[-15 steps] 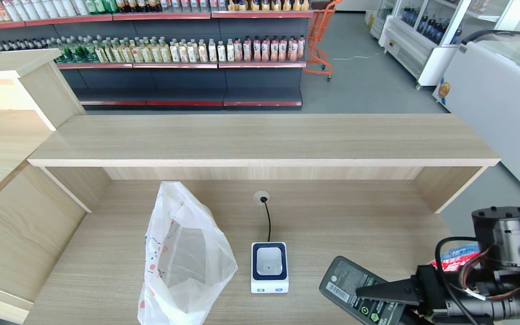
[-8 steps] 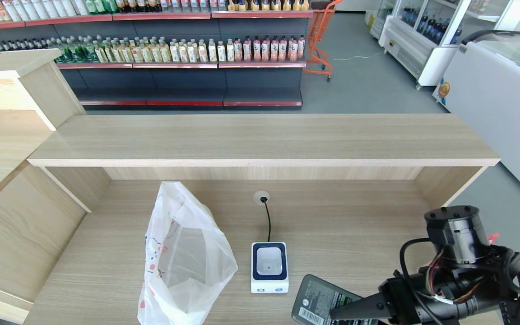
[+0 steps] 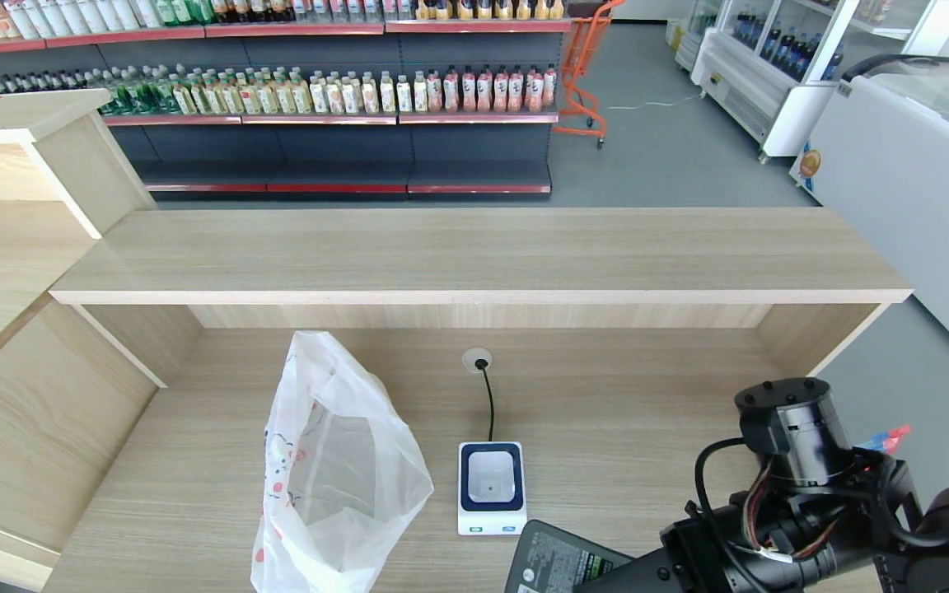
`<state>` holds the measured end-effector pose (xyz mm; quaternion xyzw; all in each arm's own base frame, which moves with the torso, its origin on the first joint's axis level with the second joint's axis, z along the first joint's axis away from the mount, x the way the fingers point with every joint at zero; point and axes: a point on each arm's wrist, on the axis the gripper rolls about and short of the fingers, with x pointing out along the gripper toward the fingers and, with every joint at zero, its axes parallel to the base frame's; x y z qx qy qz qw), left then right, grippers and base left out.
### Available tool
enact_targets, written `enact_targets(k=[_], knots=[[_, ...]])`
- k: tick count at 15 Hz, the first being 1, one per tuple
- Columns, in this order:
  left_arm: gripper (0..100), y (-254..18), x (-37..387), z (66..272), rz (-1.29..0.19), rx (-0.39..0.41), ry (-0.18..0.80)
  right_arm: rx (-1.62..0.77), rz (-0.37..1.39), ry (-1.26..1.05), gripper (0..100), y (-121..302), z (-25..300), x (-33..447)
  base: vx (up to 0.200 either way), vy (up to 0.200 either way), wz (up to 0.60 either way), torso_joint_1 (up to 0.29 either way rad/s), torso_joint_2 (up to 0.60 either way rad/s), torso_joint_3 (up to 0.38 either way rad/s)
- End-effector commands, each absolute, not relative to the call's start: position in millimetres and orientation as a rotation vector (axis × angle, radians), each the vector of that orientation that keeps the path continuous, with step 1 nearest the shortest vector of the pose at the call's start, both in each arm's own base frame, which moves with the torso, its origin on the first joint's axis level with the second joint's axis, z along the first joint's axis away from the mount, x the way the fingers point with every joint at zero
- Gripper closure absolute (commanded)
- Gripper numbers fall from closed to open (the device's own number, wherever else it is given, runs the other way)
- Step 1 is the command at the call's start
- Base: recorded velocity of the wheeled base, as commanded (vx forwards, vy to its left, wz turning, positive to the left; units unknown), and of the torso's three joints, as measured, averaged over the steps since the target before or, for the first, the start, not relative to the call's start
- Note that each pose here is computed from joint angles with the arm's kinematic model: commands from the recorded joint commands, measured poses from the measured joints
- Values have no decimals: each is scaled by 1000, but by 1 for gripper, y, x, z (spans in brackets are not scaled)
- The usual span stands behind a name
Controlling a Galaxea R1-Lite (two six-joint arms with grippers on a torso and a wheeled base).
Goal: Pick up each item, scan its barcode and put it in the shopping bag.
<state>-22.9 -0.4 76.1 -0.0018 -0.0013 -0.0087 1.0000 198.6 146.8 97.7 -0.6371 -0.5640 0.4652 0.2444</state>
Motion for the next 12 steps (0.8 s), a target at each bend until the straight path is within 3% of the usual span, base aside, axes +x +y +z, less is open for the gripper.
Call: enact_targets(k=[1, 12], knots=[[0, 0, -23, 76, -17, -5, -3, -1735, 1277, -1542, 100, 148, 96, 199, 0, 0, 0, 0, 0, 0], [0, 0, -23, 76, -17, -3, -3, -1742, 1255, -1560, 100, 148, 102, 197, 0, 0, 0, 0, 0, 0]])
